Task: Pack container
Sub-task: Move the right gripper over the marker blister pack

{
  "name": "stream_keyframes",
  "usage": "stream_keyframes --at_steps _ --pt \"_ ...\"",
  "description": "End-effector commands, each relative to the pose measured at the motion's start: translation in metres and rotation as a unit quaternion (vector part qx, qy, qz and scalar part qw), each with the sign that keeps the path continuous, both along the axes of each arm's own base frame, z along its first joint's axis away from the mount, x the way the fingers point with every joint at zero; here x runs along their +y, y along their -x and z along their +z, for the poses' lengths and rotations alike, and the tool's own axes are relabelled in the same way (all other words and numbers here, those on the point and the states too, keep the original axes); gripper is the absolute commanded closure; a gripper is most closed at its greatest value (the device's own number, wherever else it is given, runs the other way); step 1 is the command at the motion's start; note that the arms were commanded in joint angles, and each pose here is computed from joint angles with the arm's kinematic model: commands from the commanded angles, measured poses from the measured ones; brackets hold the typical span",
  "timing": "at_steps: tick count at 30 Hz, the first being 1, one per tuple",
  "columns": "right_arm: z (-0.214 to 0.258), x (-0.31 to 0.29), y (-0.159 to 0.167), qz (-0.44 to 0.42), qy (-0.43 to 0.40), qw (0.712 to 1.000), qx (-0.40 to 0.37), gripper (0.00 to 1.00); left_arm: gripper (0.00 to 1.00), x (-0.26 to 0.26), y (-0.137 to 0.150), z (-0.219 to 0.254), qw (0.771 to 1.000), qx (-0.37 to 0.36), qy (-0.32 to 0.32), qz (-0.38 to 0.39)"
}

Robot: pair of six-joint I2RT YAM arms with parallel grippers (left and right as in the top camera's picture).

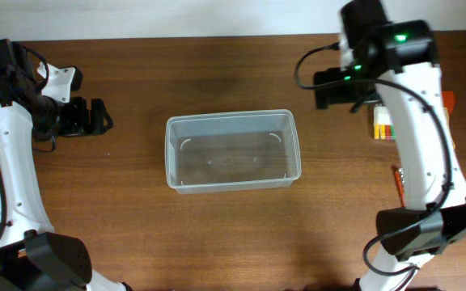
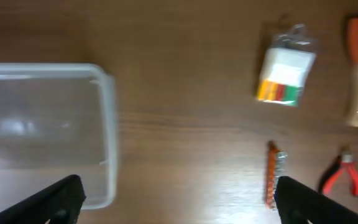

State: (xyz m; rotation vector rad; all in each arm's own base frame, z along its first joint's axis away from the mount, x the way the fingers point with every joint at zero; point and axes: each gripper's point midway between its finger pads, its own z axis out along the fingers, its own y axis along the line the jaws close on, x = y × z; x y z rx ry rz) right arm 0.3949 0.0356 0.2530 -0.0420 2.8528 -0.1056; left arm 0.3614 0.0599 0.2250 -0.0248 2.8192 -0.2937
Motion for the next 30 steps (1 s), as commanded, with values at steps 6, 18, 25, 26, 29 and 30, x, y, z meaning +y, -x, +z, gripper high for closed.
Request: stream_keyframes --at_steps 6,18,25,26,29,30 --pt "0.011 -0.081 -0.017 -0.046 0.027 0.998 -0.039 0.01 0.01 0.0 -0.005 0.006 1.0 -0.011 0.007 0.005" --pt "0.008 -0.148 -0.053 0.027 0.029 0.994 -0.097 0.01 0.01 0.0 -0.006 0.007 1.0 -0.014 0.006 0.005" --pt "-0.005 -0.175 -0.089 0.005 0.039 0.99 -0.137 0.01 0.01 0.001 -0.007 0.007 1.0 -0.017 0.005 0.004" --pt "-0.01 -0.177 -0.092 -0.005 0.039 0.99 -0.134 0.01 0.01 0.001 -0.008 0.007 1.0 -0.018 0.005 0.005" --pt "-0.033 -0.179 -0.101 -0.023 0.024 0.992 -0.12 0.01 0.01 0.001 -0.01 0.008 1.0 -0.022 0.004 0.004" --pt "-0.04 -0.18 -0.103 -0.025 0.022 0.993 -0.115 0.01 0.01 0.002 -0.01 0.008 1.0 -0.024 0.003 0.004"
